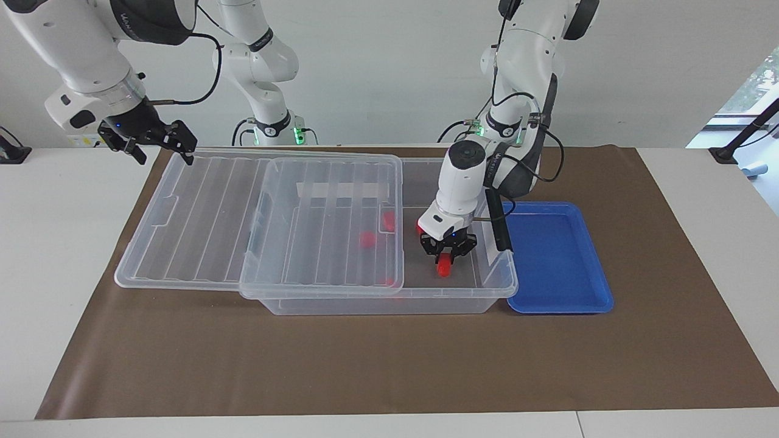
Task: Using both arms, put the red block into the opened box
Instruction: 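Lower the red block into the open box and open the left gripper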
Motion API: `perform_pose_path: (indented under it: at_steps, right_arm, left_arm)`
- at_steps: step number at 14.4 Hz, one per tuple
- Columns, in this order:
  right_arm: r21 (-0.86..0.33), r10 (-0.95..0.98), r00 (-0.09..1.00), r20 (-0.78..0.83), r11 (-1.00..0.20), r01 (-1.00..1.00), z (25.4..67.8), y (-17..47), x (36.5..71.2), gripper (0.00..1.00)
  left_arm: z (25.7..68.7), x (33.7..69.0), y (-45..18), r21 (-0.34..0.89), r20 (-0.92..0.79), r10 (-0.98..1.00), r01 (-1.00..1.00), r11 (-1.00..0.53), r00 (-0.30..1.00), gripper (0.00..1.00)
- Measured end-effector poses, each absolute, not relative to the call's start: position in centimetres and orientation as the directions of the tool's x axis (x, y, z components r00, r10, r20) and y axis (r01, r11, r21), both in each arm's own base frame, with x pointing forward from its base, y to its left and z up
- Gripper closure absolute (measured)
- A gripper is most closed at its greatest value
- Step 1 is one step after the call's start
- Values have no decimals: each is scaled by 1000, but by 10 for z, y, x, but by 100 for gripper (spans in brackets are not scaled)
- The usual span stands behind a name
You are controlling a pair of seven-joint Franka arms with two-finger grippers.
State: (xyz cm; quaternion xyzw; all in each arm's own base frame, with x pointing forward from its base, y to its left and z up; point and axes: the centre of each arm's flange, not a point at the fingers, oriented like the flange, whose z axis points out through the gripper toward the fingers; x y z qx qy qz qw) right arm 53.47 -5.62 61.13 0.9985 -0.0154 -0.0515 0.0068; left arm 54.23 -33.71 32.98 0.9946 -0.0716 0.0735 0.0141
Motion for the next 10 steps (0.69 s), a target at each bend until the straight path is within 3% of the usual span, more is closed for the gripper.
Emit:
perform_pose_path:
  at_steps: [1,2,7,10]
  right_arm:
    - [15,-31,994,-103,-999,-30,611,-56,535,0]
    - [15,-31,994,-103,-999,-30,611,-56,535,0]
    - [15,-31,994,-102,-999,-30,612,-56,535,0]
    - [15,-31,994,-102,-999,-30,612,-56,534,0]
  left_arm:
    - [330,543,-336,18,149,-139,-143,-990,979,65]
    - [330,544,-334,18,150,-134,-139,-990,979,58]
    - [361,548,-323,-1,160,-118,-120,-993,980,2]
    - [406,533,-322,-34,155,-125,-121,-992,980,0]
